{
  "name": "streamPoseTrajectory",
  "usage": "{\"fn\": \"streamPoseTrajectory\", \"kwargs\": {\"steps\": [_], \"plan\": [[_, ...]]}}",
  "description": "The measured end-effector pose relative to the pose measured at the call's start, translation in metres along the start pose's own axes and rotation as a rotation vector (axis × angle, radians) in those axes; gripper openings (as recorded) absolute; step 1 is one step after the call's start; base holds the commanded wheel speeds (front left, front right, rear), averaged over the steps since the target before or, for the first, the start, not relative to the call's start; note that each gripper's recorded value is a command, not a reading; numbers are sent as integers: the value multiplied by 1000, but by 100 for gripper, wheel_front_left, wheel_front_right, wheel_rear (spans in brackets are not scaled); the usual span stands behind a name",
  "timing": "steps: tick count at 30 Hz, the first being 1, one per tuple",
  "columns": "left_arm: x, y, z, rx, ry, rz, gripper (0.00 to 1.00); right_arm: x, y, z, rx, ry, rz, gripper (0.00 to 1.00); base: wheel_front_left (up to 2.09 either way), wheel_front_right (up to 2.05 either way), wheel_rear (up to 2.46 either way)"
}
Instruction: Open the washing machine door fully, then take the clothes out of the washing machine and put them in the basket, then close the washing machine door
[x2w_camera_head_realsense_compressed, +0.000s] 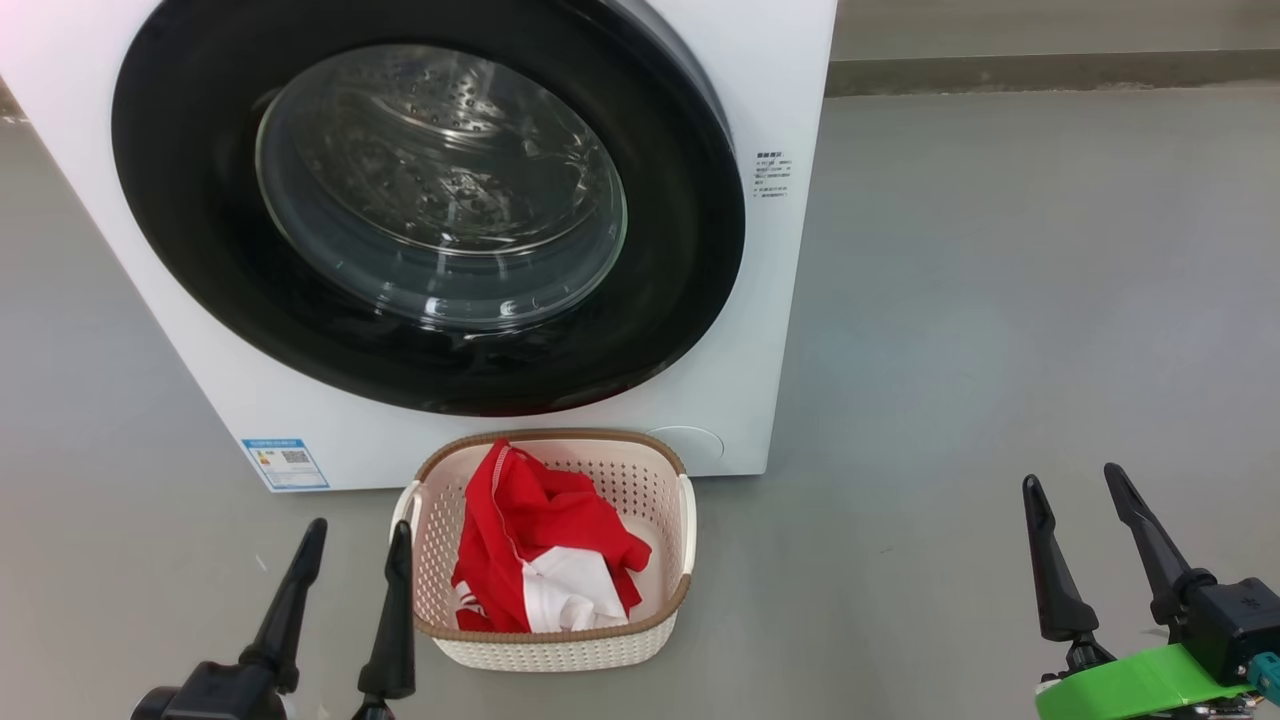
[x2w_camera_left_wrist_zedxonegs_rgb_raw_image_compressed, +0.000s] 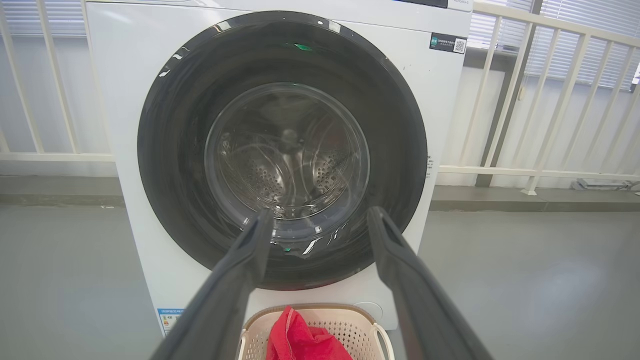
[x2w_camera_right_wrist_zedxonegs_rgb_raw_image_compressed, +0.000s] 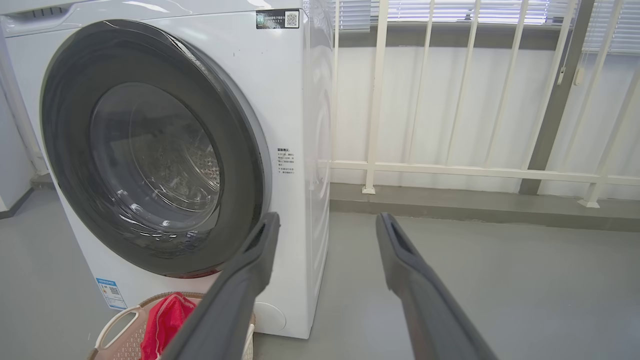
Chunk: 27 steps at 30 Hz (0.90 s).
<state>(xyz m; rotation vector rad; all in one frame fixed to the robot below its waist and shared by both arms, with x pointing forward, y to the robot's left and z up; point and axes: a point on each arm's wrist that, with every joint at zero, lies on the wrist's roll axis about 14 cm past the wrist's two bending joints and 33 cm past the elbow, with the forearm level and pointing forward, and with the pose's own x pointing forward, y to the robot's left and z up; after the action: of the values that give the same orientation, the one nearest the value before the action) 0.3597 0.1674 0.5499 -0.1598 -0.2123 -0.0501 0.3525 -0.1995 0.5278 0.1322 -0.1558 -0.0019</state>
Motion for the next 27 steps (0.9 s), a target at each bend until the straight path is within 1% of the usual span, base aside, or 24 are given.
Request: {"fn": "streamPoseTrajectory", "kwargs": {"steps": [4,5,7,11,27], "plan": [[0,1,0,1,-1,5,100,1,1,-1,1,2,4,100,0,0,0],[-1,2,-3,-1,11,6,0,0,2,-5,4,14,3,0,0,0,0],[-9,3,-21,-5,72,16,0,-7,2,-22,20,70,-8,0,0,0,0],[-16,6,-34,-24,117,30,0,-14,1,-35,42,114,-21,0,0,0,0],[-17,13,-43,-198,162,82,0,-15,-6,-41,217,142,-76,0,0,0,0]]}}
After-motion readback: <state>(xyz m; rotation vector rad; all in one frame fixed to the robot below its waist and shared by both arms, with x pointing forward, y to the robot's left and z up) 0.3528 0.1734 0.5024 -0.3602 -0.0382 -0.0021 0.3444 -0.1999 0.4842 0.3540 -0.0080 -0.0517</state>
